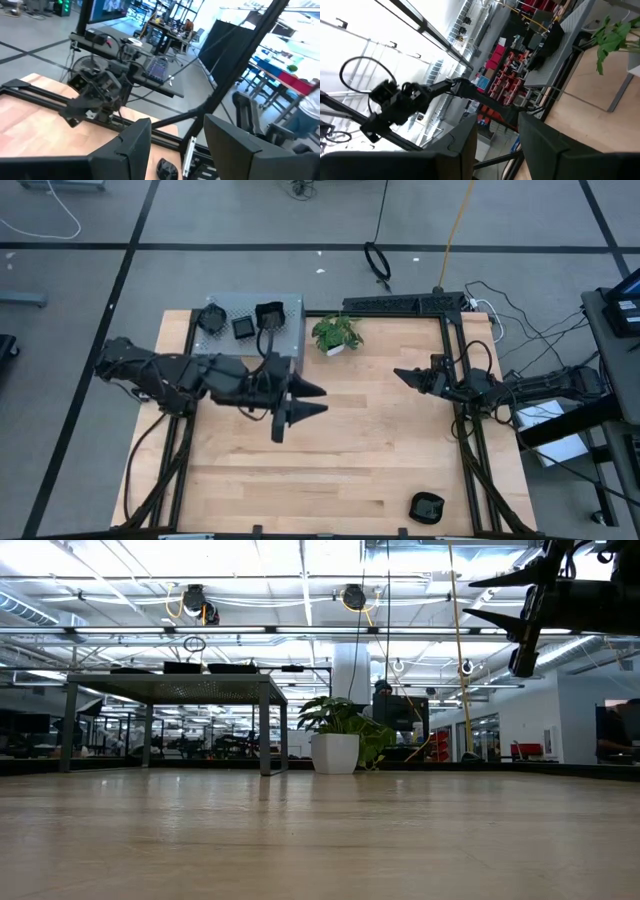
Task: Pick & Place Mini shaped plates
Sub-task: Stack the black leaf shaped plate on top of the other black leaf shaped plates on the shelf
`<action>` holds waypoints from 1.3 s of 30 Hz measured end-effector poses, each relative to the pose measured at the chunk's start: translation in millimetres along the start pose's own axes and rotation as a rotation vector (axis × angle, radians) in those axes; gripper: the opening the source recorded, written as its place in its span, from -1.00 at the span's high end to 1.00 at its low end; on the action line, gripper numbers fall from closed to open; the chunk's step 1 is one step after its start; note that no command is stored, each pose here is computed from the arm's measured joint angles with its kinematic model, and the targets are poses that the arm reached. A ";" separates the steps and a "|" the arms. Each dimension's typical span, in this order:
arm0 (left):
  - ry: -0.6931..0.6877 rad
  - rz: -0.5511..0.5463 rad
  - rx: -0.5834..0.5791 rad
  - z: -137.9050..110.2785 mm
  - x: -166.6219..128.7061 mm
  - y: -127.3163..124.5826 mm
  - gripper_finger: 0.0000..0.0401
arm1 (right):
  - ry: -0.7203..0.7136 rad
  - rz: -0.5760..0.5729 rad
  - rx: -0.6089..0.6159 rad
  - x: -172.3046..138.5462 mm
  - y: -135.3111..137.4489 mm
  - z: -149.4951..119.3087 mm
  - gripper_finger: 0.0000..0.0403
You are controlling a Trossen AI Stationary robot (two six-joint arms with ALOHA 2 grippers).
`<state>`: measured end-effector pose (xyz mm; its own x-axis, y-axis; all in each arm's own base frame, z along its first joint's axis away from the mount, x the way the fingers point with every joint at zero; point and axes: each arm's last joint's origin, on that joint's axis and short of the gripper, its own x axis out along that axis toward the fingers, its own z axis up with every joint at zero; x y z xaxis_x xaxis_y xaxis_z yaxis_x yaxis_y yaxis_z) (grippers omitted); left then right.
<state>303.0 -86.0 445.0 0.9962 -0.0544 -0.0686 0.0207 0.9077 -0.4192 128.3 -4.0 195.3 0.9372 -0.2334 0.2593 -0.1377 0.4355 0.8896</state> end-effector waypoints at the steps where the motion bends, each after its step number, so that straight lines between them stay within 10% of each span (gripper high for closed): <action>1: 0.002 -0.004 0.000 -0.8 -0.4 -1.7 0.07 | 0.000 0.001 0.009 0.0 0.1 0.0 0.36; 39: 0.025 -0.019 0.126 -5.4 -2.2 -7.5 0.07 | -0.245 -0.086 0.055 -0.8 -1.3 8.7 0.36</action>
<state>300.2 -95.0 443.4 0.9931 -0.0809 -0.0848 0.0515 0.9513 -0.3041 125.0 -11.9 197.2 0.8417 -0.4736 0.2592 -0.0846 0.3585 0.9297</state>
